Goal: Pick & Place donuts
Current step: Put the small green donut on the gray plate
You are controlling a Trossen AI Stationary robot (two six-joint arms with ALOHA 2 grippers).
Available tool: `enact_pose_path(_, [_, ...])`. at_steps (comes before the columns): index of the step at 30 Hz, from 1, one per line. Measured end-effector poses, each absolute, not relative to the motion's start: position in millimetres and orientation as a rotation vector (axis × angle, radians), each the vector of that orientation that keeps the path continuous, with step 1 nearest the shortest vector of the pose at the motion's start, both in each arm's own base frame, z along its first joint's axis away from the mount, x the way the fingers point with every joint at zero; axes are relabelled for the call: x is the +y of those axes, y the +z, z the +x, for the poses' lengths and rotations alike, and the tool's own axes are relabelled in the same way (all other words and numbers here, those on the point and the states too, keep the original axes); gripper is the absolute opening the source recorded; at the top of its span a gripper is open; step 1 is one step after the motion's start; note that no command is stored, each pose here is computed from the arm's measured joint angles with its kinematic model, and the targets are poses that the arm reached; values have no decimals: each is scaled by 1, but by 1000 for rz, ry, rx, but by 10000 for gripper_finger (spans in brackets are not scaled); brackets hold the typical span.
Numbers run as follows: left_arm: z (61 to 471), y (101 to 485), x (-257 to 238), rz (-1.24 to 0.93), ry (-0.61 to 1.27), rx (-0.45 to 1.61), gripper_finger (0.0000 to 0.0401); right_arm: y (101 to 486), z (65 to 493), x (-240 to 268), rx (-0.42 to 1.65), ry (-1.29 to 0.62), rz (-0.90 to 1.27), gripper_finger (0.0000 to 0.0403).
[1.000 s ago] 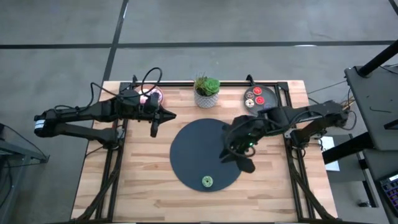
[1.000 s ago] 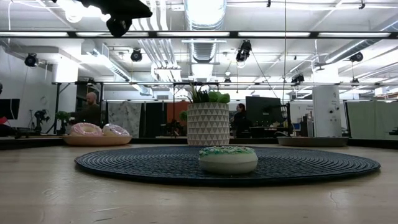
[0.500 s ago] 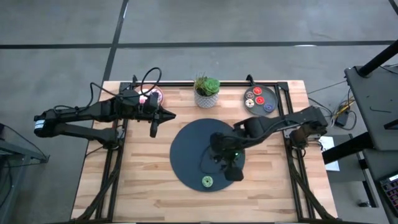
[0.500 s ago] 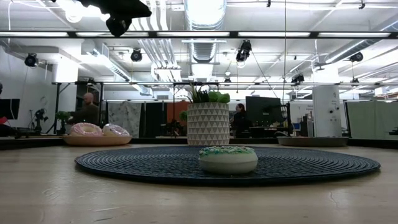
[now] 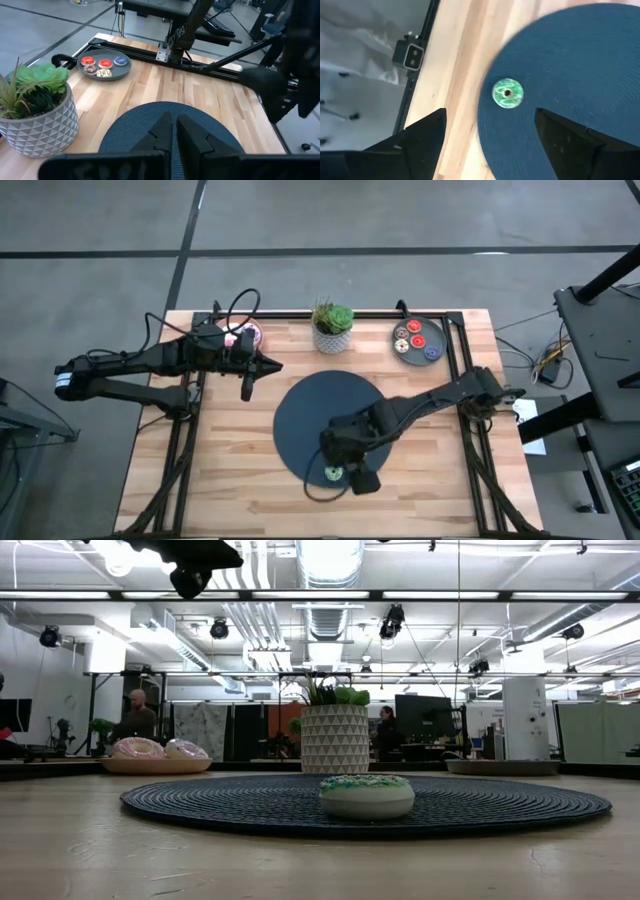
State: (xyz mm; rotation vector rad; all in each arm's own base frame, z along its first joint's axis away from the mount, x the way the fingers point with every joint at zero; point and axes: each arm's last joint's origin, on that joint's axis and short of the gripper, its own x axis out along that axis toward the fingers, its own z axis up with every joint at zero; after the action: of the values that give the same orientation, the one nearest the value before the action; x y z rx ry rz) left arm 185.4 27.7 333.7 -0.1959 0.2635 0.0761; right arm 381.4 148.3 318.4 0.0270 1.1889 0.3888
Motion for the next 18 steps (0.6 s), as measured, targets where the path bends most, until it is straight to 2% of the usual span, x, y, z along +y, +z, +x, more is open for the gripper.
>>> enact_pose_path(7, [185,332,28,-196,78,277,0,285,397,169,1254,425,-29,292])
enact_pose_path(18, [185,332,28,-197,81,282,0,251,409,173,1330,376,-44,278])
